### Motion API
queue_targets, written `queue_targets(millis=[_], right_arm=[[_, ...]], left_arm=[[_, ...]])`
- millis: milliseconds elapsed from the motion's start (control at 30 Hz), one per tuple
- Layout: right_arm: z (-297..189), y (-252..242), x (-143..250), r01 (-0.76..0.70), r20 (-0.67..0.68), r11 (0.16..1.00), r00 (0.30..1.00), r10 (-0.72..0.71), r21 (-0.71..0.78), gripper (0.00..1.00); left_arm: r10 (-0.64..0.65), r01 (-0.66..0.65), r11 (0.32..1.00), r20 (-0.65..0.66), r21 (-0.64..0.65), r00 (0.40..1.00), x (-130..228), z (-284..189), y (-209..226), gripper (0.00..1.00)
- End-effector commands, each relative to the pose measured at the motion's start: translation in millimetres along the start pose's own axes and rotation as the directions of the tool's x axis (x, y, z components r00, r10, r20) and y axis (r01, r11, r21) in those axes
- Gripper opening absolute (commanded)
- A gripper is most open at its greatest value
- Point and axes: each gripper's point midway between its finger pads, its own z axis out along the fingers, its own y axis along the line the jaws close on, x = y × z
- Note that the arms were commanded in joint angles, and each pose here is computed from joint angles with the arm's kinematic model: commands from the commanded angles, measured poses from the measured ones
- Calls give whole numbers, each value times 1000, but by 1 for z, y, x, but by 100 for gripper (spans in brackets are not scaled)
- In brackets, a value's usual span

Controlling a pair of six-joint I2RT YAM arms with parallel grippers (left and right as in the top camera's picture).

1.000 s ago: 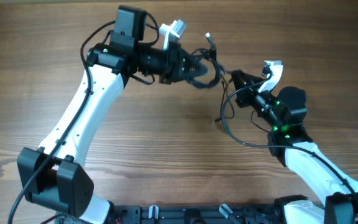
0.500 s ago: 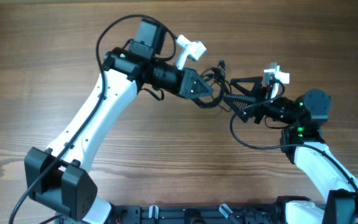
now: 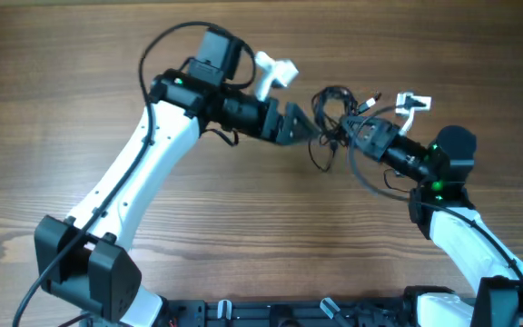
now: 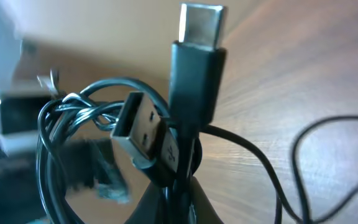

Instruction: Untangle cables

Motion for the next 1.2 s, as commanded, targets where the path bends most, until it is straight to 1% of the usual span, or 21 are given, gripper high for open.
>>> queue_targets(millis=[0,67,133,267,367,467,533,600,633,667,700,733,767,800,867,900,933,967,1000,1067,1167], right_arm=[[2,-4,-10,-253,70,967,965,251,16,4],[10,-6,1,-305,54,952,951,303,35,4],[17,-15,14,-375,53,923,927,372,85,4],[18,-42,19,-469,147,864,882,448,181,4],[12,-61,11,-500,245,835,860,448,230,4],[13,-58,15,-499,218,837,863,456,225,4],[16,-50,24,-496,149,842,868,474,214,4],[18,-46,32,-492,105,844,870,481,213,4],[20,-45,35,-490,98,845,871,481,215,4],[21,-44,37,-488,92,846,873,480,215,4],[22,-43,38,-486,86,847,873,479,216,4],[22,-43,38,-486,86,847,874,479,216,4],[22,-43,39,-441,69,871,897,437,219,9],[22,-42,40,-398,50,891,916,397,220,11],[21,-45,45,-119,-35,964,991,131,239,11],[19,-51,48,-77,-51,963,994,93,259,4],[14,-64,49,-46,-52,948,996,65,315,5],[14,-66,50,12,-73,948,997,12,317,13],[14,-66,49,27,-76,948,997,-3,316,16],[13,-66,47,28,-69,948,998,-6,318,14],[6,-68,36,10,-41,949,999,3,314,18]], left_arm=[[-268,305,927,182,-219,946,-23,-11,36,93],[-203,257,933,220,-251,954,-33,3,28,91],[-194,274,914,271,-300,943,-38,12,25,87],[-187,288,898,304,-332,934,-40,20,22,74],[-259,403,844,391,-352,883,-45,11,36,75],[-236,376,860,384,-346,893,-46,19,28,77],[-234,364,859,356,-361,905,-42,37,30,77],[-248,366,851,325,-376,913,-37,55,41,73],[-254,364,852,310,-377,916,-36,64,45,68],[-256,361,854,302,-375,918,-35,69,46,59],[-258,362,853,300,-376,918,-35,70,47,41],[-259,363,852,299,-377,918,-35,70,47,13],[-263,372,849,309,-377,914,-37,66,51,4],[-269,382,844,320,-376,909,-39,62,55,4],[-379,514,790,393,-335,838,-47,32,74,4],[-428,538,800,375,-267,822,-51,18,73,4],[-478,549,818,332,-168,813,-54,3,67,4],[-477,507,861,271,-49,836,-61,-16,60,4],[-463,475,880,245,13,852,-63,-30,59,4],[-408,398,913,228,88,884,-64,-54,58,4],[-404,394,915,244,89,882,-62,-70,70,4]])
